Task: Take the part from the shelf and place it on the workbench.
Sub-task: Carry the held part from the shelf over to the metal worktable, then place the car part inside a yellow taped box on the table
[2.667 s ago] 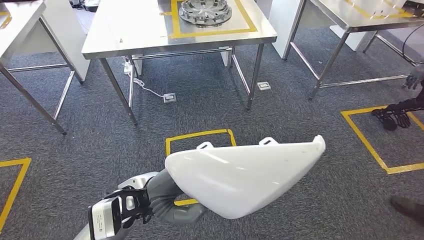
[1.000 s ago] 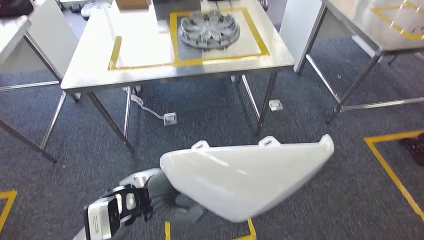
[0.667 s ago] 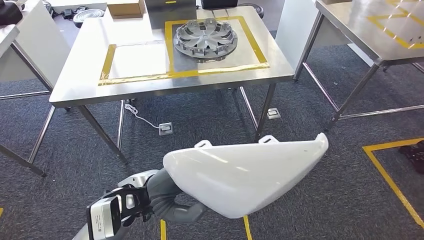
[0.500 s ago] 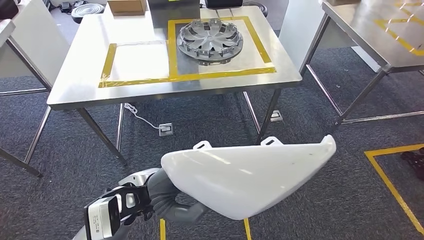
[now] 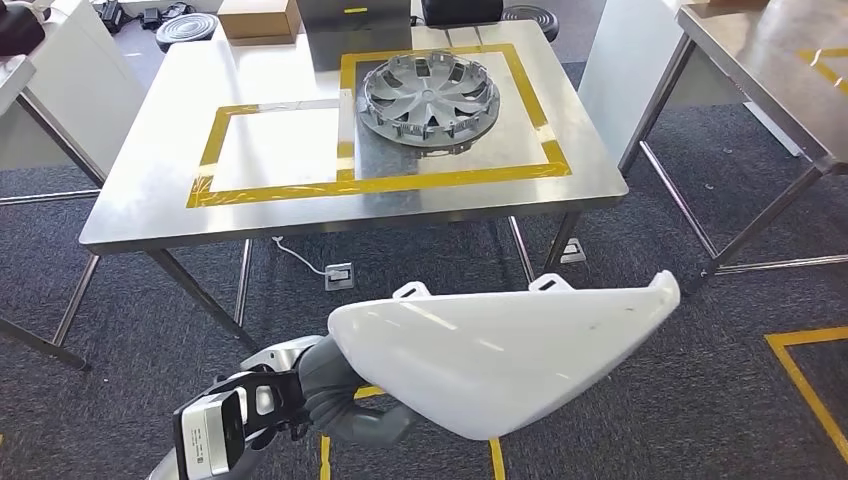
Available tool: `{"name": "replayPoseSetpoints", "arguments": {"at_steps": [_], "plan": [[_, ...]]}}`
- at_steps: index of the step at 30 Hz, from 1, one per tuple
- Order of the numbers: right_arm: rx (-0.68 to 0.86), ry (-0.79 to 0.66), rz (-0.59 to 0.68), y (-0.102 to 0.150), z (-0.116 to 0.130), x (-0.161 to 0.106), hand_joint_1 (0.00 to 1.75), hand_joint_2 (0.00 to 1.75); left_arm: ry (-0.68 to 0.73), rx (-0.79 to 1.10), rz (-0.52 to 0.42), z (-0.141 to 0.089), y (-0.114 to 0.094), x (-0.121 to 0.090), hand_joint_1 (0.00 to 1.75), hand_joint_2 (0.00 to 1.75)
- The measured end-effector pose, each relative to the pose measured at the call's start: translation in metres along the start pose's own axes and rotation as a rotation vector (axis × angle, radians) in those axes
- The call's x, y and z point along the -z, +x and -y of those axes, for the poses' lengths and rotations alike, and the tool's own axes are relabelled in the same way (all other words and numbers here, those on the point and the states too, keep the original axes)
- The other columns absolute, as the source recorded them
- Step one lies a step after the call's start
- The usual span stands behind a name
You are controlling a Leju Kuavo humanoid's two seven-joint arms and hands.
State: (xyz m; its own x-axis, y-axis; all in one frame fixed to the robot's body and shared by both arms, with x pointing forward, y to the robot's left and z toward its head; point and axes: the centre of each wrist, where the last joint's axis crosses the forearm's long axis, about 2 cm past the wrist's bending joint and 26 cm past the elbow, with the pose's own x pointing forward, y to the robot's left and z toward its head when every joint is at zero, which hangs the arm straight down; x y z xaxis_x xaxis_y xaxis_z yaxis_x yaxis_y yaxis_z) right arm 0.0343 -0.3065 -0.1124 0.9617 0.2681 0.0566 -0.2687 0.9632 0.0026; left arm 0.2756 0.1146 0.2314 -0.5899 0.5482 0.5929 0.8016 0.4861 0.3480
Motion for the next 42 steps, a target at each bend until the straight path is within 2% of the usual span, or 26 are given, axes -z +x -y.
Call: {"name": "replayPoseSetpoints", "arguments": {"at_steps": [10,16,30,42], "plan": [[0.008,-0.001,0.018,0.002,-0.001,0.000,0.00,0.00,0.000,0.001,-0.017,0.000,-0.001,-0.007,1.75,1.75],[0.024,-0.003,0.034,0.009,0.001,0.000,0.00,0.00,-0.004,0.007,-0.002,-0.002,0.001,-0.003,1.75,1.75],[0.010,0.001,0.019,0.005,0.000,0.000,0.00,0.00,-0.006,0.018,-0.001,-0.005,0.005,0.004,1.75,1.75],[0.002,-0.001,0.021,0.005,-0.002,0.000,0.00,0.00,0.002,0.020,-0.021,-0.008,0.004,-0.003,1.75,1.75]]}}
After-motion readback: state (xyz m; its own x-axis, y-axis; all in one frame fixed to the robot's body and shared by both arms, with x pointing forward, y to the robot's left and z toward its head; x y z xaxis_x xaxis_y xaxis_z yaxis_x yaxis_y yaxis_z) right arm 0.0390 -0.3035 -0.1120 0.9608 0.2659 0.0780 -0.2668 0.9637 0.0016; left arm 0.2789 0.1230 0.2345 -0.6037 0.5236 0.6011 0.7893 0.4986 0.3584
